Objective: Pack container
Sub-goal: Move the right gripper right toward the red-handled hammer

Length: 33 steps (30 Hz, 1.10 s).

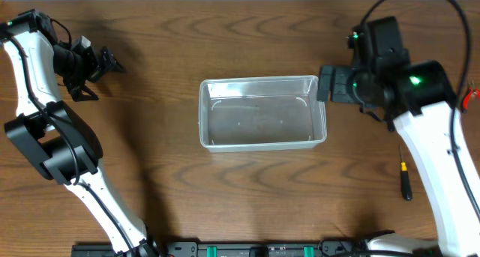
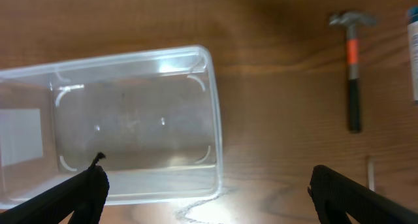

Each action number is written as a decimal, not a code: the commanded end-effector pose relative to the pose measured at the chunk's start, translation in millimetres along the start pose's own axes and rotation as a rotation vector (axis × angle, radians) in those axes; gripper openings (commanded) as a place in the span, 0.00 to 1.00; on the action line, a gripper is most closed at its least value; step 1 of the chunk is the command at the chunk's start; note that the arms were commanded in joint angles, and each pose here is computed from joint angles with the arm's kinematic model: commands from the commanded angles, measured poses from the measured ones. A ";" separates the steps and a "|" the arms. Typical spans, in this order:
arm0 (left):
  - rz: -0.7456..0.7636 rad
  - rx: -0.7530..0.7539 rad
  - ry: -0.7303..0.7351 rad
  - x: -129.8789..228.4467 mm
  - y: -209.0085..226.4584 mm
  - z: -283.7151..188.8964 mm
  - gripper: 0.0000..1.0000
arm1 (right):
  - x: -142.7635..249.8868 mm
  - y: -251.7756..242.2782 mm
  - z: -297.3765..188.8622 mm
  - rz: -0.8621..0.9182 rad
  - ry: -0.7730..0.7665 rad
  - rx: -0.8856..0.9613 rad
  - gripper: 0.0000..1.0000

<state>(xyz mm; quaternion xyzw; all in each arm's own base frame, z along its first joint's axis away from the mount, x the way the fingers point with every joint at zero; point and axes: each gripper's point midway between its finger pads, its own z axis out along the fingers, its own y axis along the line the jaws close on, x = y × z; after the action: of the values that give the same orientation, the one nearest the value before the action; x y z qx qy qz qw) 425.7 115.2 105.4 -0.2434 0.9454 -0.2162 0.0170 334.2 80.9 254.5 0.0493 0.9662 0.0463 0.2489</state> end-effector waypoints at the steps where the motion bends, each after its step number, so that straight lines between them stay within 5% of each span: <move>1: 0.012 -0.002 -0.038 -1.8 -4.2 -15.1 0.98 | -10.0 -11.1 -24.9 0.011 -0.098 0.041 0.99; 33: 0.017 -0.002 -0.048 -4.5 -4.4 -15.2 0.98 | -54.2 -29.6 -50.8 0.017 -0.334 0.145 0.99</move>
<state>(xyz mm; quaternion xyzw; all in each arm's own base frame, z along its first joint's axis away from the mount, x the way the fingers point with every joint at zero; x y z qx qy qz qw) 426.8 115.8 105.3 -0.2429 0.9456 -0.2158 0.0196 353.4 47.1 314.3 0.0854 0.9164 -0.0182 0.3907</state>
